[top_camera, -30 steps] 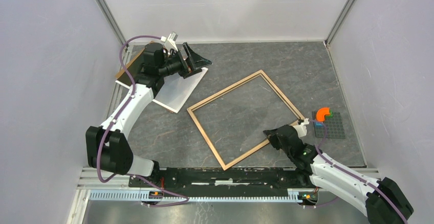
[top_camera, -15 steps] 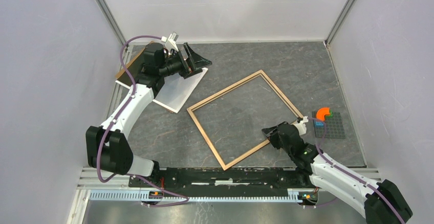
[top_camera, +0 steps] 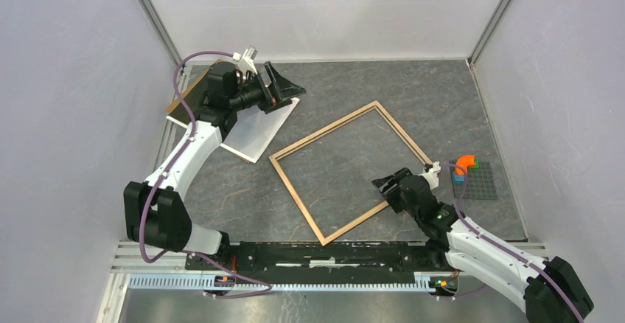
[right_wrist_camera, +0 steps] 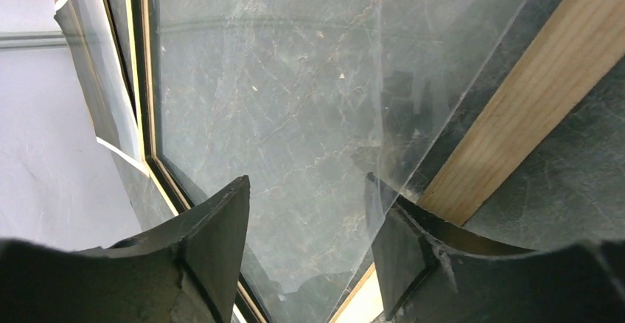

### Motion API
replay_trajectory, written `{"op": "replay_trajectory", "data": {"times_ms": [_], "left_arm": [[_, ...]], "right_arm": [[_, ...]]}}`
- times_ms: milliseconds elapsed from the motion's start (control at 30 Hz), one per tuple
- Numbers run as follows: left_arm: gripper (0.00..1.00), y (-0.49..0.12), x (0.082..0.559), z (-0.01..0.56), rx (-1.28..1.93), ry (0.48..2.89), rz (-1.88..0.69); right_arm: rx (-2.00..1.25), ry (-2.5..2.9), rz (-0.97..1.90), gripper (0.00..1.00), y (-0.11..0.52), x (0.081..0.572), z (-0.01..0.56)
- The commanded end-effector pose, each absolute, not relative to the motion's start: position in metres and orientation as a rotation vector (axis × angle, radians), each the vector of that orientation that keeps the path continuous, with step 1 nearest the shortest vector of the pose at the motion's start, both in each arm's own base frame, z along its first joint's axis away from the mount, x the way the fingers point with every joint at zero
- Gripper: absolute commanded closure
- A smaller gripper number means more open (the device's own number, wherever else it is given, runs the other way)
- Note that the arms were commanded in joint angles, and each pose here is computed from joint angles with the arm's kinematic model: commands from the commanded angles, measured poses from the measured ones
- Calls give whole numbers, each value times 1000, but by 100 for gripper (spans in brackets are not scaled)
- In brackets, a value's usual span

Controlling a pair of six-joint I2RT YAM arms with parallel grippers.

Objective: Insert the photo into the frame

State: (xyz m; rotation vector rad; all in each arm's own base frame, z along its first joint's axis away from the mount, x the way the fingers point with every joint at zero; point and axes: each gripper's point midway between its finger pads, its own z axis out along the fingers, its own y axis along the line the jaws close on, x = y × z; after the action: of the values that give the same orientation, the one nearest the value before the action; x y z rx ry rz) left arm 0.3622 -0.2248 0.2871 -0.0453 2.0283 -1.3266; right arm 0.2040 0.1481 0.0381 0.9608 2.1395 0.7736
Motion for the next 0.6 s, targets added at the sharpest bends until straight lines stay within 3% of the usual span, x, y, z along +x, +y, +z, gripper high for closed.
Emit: {"op": "replay_trajectory", "data": {"times_ms": [0, 367, 567], "left_arm": [[0, -231, 362, 293, -14, 2003, -1367], [0, -232, 362, 292, -15, 2009, -1370], [0, -233, 363, 289, -17, 2016, -1373]], "right_arm": [[882, 2234, 686, 33, 143, 194, 28], [741, 2391, 567, 10, 140, 178, 37], [717, 2450, 580, 3, 140, 164, 47]]}}
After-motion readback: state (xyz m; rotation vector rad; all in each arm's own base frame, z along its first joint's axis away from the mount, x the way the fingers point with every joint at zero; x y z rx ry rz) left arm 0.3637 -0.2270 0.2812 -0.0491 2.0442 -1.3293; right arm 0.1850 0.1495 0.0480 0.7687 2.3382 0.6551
